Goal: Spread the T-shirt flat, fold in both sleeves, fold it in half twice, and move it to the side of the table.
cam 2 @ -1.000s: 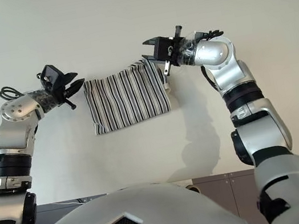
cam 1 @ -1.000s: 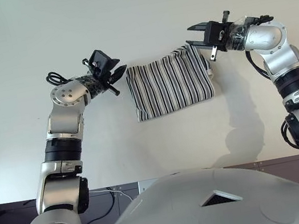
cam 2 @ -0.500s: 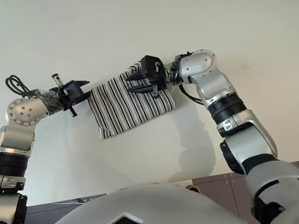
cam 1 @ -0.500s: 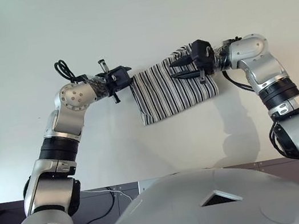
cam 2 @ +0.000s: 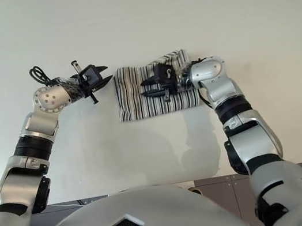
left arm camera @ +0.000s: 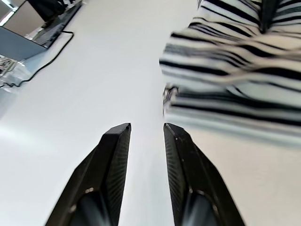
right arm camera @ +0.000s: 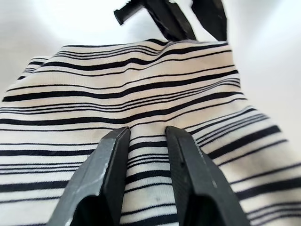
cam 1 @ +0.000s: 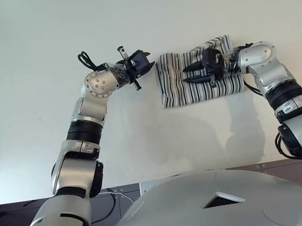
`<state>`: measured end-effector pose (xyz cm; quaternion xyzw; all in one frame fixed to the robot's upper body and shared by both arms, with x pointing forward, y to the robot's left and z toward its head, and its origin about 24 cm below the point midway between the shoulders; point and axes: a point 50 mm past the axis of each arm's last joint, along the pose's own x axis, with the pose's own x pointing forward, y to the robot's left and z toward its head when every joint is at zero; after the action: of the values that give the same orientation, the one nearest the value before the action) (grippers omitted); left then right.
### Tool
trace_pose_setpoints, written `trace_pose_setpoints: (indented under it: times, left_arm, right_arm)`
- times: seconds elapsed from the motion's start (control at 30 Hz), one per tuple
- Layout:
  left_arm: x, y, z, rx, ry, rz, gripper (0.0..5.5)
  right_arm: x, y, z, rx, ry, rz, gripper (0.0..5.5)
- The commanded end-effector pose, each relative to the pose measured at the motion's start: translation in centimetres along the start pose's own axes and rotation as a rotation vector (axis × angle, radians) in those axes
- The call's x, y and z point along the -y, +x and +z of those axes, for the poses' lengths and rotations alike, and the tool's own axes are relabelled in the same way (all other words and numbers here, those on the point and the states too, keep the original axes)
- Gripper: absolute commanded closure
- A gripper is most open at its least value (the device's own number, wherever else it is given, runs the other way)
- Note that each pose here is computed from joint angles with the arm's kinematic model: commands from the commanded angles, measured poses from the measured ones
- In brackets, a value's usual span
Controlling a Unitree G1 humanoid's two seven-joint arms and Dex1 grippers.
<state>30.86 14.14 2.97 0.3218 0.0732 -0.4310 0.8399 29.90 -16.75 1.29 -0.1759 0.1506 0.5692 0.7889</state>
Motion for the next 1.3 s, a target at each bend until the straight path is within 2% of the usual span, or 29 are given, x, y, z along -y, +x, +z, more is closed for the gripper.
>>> trace_pose_setpoints:
  times: [0.03,0.17,0.2,0.27,0.37,0.5,0.6,0.63,0.7,0.73,0.8,0.83,0.97,1.3]
  left_arm:
    - [-2.8,-0.5,1.4,0.060,-0.006,0.152,4.23]
    - [-2.0,-1.0,2.5,0.127,-0.028,0.180,4.23]
    - [-1.7,-1.1,2.7,0.137,-0.051,0.181,4.23]
    - [-0.9,-1.1,2.6,0.135,-0.140,0.184,4.23]
    - [0.4,-1.3,2.6,0.122,-0.175,0.157,4.23]
    - [1.2,-1.7,2.8,0.116,-0.200,0.139,4.23]
    - [0.8,-3.0,2.2,0.114,-0.241,0.235,4.23]
    - [0.4,-3.5,2.3,0.134,-0.263,0.302,4.23]
    - [-0.4,-4.5,2.8,0.178,-0.278,0.428,4.23]
    - [-0.3,-5.3,3.4,0.219,-0.281,0.508,4.23]
    - [0.7,-6.4,4.7,0.290,-0.301,0.627,4.23]
    - [1.5,-6.8,5.2,0.321,-0.319,0.672,4.23]
    - [2.9,-6.6,4.6,0.322,-0.401,0.797,4.23]
    - [3.4,-5.1,2.7,0.250,-0.522,0.917,4.23]
  right_arm:
    - [0.1,-5.9,-6.8,-0.221,0.228,-0.346,4.10]
    - [-0.9,-13.6,-11.9,-0.447,0.472,-0.868,4.10]
    - [-1.6,-14.7,-12.8,-0.471,0.548,-0.944,4.10]
    - [-2.4,-15.8,-13.7,-0.481,0.662,-1.050,4.10]
    - [-2.6,-16.4,-14.1,-0.487,0.716,-1.129,4.10]
    - [-0.5,-16.6,-12.3,-0.363,0.628,-1.193,4.10]
    - [3.7,-17.6,-8.0,-0.232,0.388,-1.322,4.10]
    - [5.2,-17.7,-5.8,-0.124,0.272,-1.365,4.10]
    - [6.4,-16.9,-0.8,0.138,0.049,-1.391,4.10]
    - [5.5,-14.2,2.9,0.309,-0.052,-1.317,4.10]
    - [1.6,-9.1,8.1,0.539,-0.108,-1.157,4.10]
    - [-0.5,-7.2,8.9,0.585,-0.079,-1.099,4.10]
    - [-3.6,-3.0,6.3,0.507,0.087,-1.050,4.10]
    - [-4.1,-0.8,4.7,0.385,0.188,-1.071,4.10]
